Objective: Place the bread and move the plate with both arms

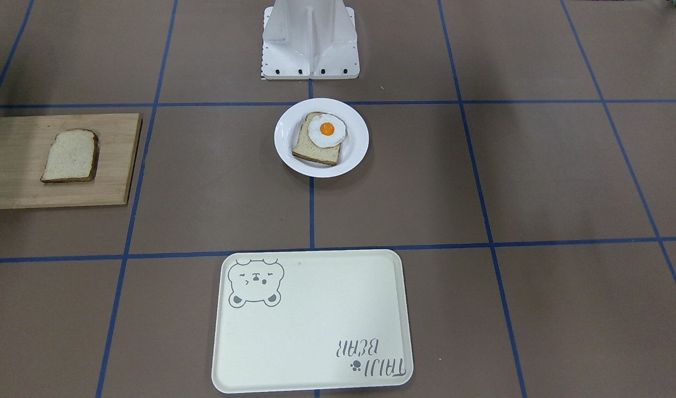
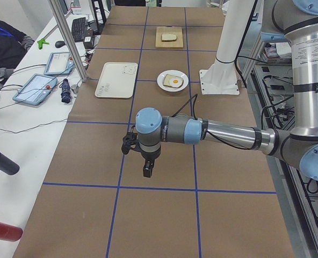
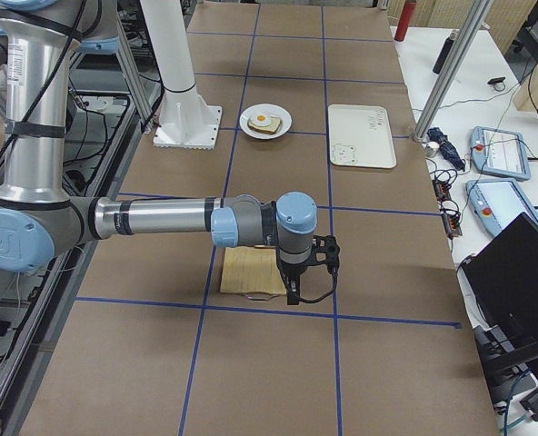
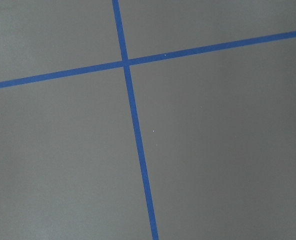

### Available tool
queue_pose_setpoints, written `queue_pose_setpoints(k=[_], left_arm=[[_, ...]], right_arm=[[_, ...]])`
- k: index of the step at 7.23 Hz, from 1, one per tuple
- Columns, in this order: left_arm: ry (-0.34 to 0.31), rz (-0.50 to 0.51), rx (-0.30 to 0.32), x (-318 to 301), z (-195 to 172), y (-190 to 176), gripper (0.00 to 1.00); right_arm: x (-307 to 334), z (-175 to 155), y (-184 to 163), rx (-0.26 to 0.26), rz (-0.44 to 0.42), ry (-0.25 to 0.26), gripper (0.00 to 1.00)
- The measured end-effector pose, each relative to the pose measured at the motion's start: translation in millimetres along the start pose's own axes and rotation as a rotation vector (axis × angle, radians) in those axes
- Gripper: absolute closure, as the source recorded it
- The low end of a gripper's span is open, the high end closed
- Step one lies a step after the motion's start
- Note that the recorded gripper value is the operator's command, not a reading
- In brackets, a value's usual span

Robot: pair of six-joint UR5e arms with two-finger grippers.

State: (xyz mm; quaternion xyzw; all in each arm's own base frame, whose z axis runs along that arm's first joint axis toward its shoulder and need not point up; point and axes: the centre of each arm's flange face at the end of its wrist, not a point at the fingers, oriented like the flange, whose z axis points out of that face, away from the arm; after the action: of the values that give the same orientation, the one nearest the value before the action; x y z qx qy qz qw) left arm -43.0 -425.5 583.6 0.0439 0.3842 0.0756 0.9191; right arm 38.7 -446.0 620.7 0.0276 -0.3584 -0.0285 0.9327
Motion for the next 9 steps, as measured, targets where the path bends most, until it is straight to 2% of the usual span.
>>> queue_pose_setpoints(k=[5, 6, 9], left_arm=[[-0.005, 0.024, 0.022, 9, -9, -8, 0.02], [-0.008, 0.052, 0.056, 19, -24, -23, 0.02], [-0.027, 0.16, 0.225, 44, -84, -94, 0.02]], right_arm=[[-8, -9, -1, 0.02, -0.02, 0.001, 0.0], [-13, -14, -5, 0.037, -0.034, 0.002, 0.0], [-26, -26, -22, 0.175, -0.148, -0.018, 0.0]])
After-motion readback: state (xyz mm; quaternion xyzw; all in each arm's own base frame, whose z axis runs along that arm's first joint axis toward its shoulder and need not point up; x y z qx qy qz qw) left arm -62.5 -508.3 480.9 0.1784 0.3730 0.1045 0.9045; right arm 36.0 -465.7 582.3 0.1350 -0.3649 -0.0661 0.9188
